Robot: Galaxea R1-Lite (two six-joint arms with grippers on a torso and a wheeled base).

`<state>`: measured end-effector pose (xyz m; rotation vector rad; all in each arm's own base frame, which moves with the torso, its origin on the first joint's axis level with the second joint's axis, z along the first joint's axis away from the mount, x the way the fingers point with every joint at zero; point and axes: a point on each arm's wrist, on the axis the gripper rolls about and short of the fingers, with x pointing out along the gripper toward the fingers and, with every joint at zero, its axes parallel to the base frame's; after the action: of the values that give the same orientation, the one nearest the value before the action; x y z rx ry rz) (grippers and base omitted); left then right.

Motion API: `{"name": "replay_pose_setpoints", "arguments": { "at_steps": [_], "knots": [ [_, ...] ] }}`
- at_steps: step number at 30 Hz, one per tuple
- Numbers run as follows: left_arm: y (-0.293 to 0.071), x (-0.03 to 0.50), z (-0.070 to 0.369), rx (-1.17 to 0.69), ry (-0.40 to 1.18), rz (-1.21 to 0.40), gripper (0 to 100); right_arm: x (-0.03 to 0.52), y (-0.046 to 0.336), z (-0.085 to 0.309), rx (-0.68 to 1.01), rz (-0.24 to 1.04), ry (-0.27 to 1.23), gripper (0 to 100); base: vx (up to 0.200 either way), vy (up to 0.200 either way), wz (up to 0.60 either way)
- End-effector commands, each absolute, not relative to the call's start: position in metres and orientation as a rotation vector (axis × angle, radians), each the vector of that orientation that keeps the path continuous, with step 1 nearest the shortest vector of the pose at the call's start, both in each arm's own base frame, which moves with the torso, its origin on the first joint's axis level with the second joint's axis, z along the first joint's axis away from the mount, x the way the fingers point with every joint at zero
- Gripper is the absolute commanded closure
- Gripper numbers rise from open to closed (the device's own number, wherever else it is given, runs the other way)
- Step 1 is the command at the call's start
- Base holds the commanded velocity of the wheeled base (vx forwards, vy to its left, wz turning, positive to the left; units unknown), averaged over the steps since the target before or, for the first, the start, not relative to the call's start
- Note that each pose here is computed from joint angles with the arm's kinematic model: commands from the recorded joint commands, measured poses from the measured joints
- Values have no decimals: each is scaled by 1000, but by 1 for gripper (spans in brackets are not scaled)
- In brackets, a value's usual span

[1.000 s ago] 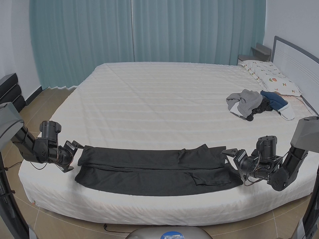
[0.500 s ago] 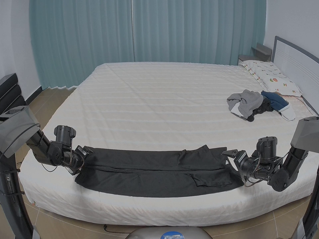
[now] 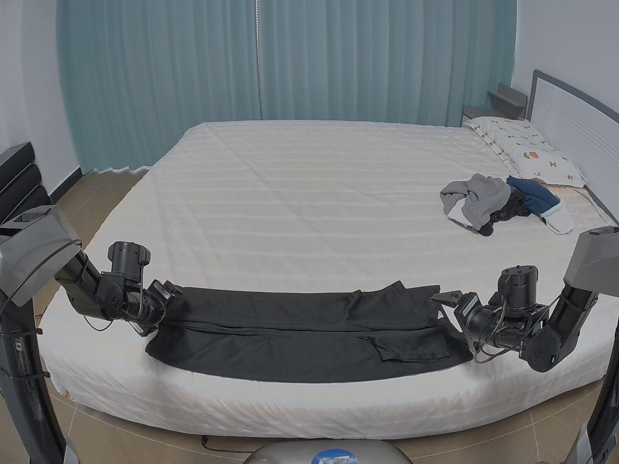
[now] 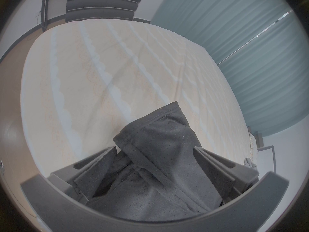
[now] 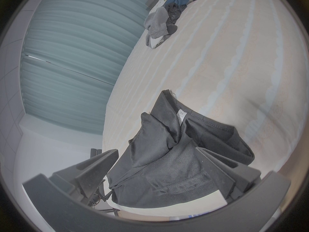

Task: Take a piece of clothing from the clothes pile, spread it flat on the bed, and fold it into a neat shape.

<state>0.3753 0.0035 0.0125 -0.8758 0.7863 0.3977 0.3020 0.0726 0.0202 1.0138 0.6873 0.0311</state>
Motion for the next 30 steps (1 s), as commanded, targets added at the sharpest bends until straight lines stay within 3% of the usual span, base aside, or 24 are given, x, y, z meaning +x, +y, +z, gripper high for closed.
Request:
{"name": "replay_pose_setpoints", "arguments": {
  "at_steps": [1, 3, 4, 24, 30],
  "knots": [
    [3, 377, 9, -864, 780, 395, 0, 302, 74, 20, 1013, 36, 690, 0, 0, 0, 0],
    [5, 379, 6, -852, 767, 391, 0, 302, 74, 20, 1013, 36, 690, 0, 0, 0, 0],
    [5, 380, 5, -849, 763, 391, 100, 302, 75, 20, 1013, 37, 691, 0, 0, 0, 0],
    [8, 384, 51, -845, 565, 397, 100, 337, 133, 29, 980, 92, 715, 0, 0, 0, 0],
    [5, 386, 69, -859, 525, 368, 100, 354, 152, 2, 945, 53, 739, 0, 0, 0, 0]
  ]
}}
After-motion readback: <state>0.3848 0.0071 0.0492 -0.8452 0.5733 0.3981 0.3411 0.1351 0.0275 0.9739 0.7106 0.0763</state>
